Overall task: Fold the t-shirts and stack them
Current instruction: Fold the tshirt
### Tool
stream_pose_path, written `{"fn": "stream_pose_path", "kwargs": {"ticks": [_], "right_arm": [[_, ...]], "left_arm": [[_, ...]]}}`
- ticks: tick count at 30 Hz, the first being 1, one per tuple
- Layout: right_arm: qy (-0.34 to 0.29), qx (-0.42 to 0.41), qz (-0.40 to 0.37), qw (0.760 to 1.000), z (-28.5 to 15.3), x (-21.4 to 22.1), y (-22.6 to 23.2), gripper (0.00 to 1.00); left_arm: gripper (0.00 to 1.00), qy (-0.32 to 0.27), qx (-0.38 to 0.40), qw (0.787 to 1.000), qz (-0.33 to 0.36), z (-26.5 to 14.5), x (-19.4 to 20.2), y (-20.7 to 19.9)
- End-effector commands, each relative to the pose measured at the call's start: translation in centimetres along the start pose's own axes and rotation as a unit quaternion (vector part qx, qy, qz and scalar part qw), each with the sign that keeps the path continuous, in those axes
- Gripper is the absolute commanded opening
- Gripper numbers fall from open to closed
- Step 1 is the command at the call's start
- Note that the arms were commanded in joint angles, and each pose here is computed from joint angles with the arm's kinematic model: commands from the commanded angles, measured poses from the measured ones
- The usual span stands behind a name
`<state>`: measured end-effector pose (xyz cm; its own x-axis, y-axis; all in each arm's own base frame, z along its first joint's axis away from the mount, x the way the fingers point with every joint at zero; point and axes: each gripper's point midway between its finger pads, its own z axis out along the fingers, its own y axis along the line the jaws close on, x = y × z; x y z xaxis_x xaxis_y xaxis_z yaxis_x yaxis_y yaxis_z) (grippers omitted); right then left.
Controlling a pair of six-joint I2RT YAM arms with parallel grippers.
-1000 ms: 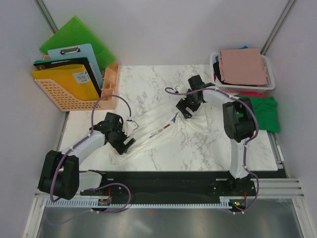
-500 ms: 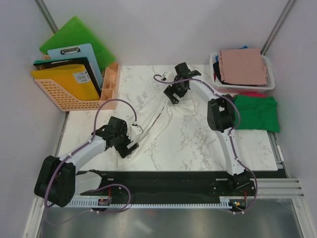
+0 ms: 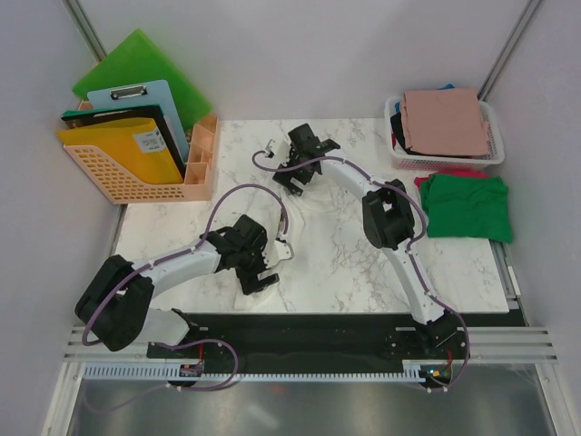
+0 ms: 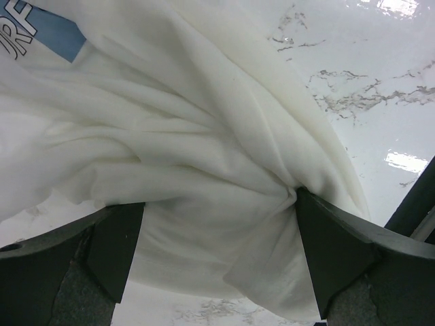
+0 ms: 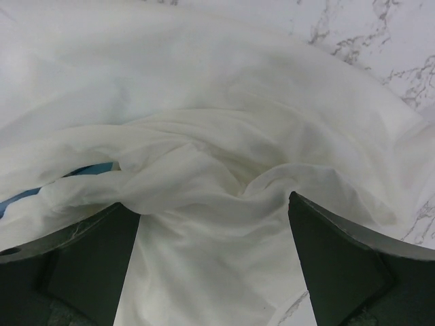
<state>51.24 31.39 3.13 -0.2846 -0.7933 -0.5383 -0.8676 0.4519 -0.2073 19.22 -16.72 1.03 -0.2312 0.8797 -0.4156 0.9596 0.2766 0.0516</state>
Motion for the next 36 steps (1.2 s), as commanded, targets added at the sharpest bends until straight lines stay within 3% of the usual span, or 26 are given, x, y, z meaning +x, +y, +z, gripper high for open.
{"fn": "stream_pose_path", "kwargs": {"ticks": [1, 11, 20, 27, 32, 36], "right_arm": [[0.061, -0.031, -0.018, 0.997, 3.1, 3.1, 4.1, 0.98], [0.043, -0.002, -0.020, 0.999, 1.0, 2.0, 3.4, 0.98], [-0.002, 0.060, -0.019, 0.998, -7.8, -1.6, 1.1, 0.98], [0.017, 0.153, -0.010, 0.988, -11.1, -1.0, -3.9, 0.98], [-0.045, 0.151, 0.044, 0.987, -15.0, -2.8, -6.1, 0.98], [-0.041, 0.145, 0.054, 0.987, -17.1, -1.4, -4.9, 0.98]], "left_arm": [[1.00, 0.088, 0.017, 0.996, -0.005, 1.3, 4.9, -1.7], [1.00, 0.055, -0.009, 0.998, -0.010, 0.1, 4.1, -1.9], [1.00, 0.037, -0.039, 0.999, -0.003, -2.2, 4.6, -2.0], [1.00, 0.024, -0.041, 0.999, -0.005, -2.8, 3.7, -1.9], [1.00, 0.030, -0.054, 0.998, -0.011, -2.9, 4.0, -1.6], [1.00, 0.055, -0.078, 0.995, -0.023, -3.0, 4.8, -0.7]]}}
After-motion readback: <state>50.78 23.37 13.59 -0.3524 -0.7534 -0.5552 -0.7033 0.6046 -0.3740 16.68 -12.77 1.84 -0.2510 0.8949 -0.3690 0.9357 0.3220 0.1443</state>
